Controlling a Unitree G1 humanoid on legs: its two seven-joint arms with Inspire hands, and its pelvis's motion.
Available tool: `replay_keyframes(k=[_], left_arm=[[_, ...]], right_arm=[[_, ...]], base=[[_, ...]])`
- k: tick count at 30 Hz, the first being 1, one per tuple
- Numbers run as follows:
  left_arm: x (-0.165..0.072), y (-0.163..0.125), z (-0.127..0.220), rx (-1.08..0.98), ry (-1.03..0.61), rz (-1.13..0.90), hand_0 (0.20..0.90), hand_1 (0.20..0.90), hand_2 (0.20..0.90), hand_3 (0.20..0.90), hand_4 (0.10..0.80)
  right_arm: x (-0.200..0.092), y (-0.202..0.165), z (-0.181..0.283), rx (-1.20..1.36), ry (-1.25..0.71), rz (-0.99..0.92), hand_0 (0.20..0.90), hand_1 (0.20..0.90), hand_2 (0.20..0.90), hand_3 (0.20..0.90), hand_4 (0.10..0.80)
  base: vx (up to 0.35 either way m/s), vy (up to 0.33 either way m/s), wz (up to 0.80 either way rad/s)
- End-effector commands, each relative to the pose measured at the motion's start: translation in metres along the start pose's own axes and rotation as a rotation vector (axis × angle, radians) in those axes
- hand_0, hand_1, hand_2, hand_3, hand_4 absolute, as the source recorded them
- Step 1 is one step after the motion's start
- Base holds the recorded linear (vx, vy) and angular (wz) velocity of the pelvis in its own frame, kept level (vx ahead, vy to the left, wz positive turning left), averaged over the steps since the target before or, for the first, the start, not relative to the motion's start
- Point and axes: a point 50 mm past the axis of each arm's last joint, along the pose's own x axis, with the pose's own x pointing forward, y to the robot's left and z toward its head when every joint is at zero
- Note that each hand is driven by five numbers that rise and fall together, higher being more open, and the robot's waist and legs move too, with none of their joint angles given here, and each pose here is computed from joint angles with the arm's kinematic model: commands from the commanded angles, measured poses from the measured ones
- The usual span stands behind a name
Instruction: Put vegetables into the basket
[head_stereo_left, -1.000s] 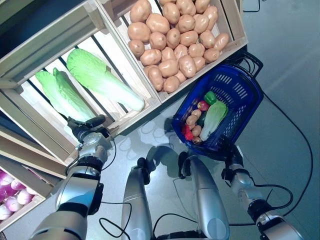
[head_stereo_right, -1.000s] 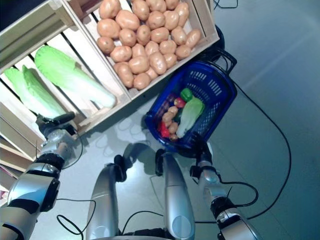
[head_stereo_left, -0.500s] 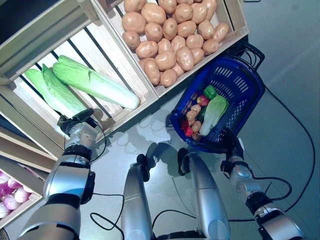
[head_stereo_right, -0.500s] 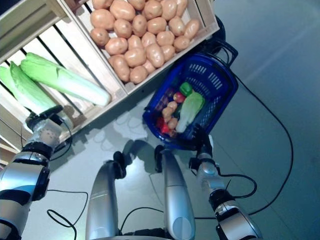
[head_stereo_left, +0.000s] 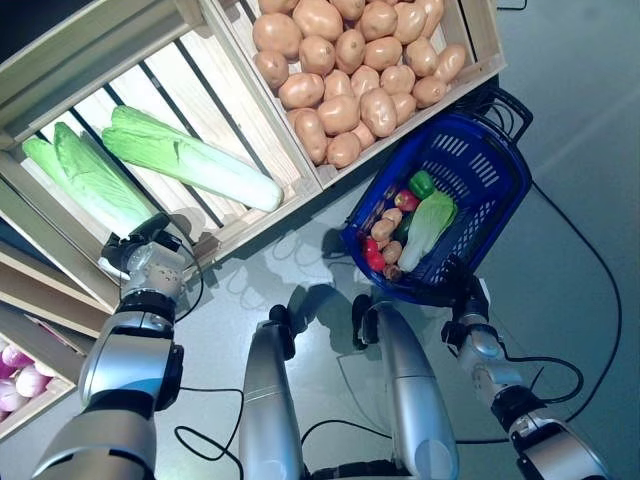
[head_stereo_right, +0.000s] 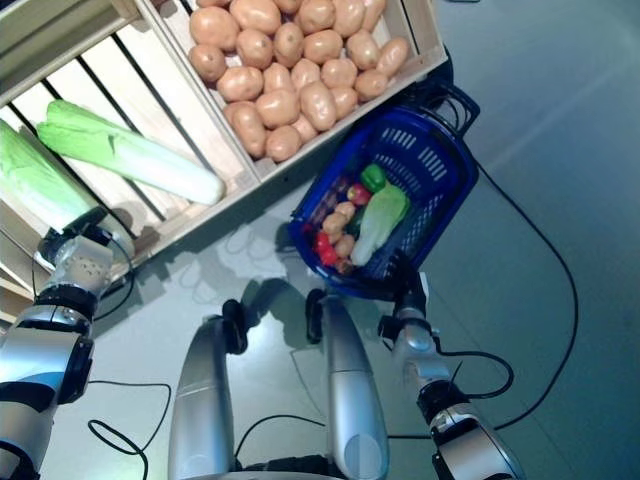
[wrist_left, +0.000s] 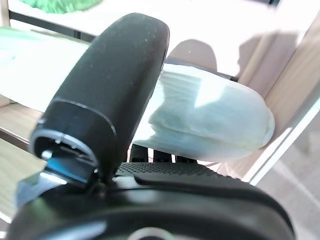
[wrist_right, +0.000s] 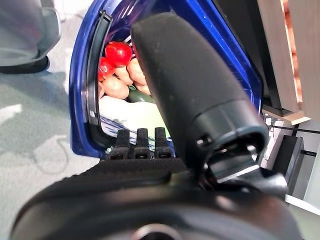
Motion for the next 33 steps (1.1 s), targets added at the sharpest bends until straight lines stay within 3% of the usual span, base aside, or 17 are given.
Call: replay_keyframes(k=[1, 8, 15, 20, 28, 31, 32, 33], left_arm=[[-0.018, -0.032, -0.015, 0.008, 0.010, -0.202, 0.300, 0.300, 0.300, 0.300, 0.400], [-0.009, 0.000, -0.028, 0.134, -0.093, -0.180, 0.300, 0.300, 0.300, 0.300, 0.400], [-0.025, 0.029, -0.068, 0.089, -0.159, -0.208, 0.300, 0.300, 0.300, 0.300, 0.400], [-0.066, 0.041, -0.109, 0.148, -0.231, -0.305, 0.300, 0.300, 0.300, 0.300, 0.400], [-0.101, 0.034, -0.088, 0.324, -0.500, -0.558, 0.300, 0.300, 0.300, 0.300, 0.400], [-0.112, 0.026, -0.085, 0.425, -0.574, -0.702, 0.300, 0.300, 0.300, 0.300, 0.400], [-0.119, 0.021, -0.084, 0.479, -0.619, -0.770, 0.300, 0.300, 0.300, 0.300, 0.400], [-0.122, 0.017, -0.084, 0.514, -0.642, -0.817, 0.300, 0.300, 0.300, 0.300, 0.400]], right_arm=[[-0.003, -0.003, 0.013, 0.070, -0.102, -0.022, 0.900, 0.900, 0.900, 0.900, 0.800], [-0.010, -0.004, -0.001, 0.122, -0.065, -0.034, 0.900, 0.900, 0.900, 0.900, 0.800], [-0.033, -0.005, -0.029, 0.195, -0.007, -0.047, 0.900, 0.900, 0.900, 0.900, 0.800], [-0.051, 0.005, -0.036, 0.321, 0.012, -0.010, 0.900, 0.900, 0.900, 0.900, 0.800], [-0.060, 0.034, -0.001, 0.457, -0.135, 0.324, 0.900, 0.900, 0.900, 0.900, 0.800], [-0.062, 0.040, 0.010, 0.461, -0.166, 0.419, 0.825, 0.825, 0.825, 0.825, 0.750], [-0.062, 0.044, 0.014, 0.461, -0.173, 0.461, 0.900, 0.900, 0.900, 0.900, 0.800], [-0.062, 0.046, 0.019, 0.472, -0.177, 0.489, 0.900, 0.900, 0.900, 0.900, 0.800]], base=[[0.016, -0.013, -0.05], [0.071, -0.011, -0.10], [0.124, -0.015, -0.02], [0.155, -0.060, 0.16], [0.025, -0.078, 0.16], [-0.029, -0.091, 0.21], [-0.061, -0.089, 0.12], [-0.062, -0.089, 0.04]])
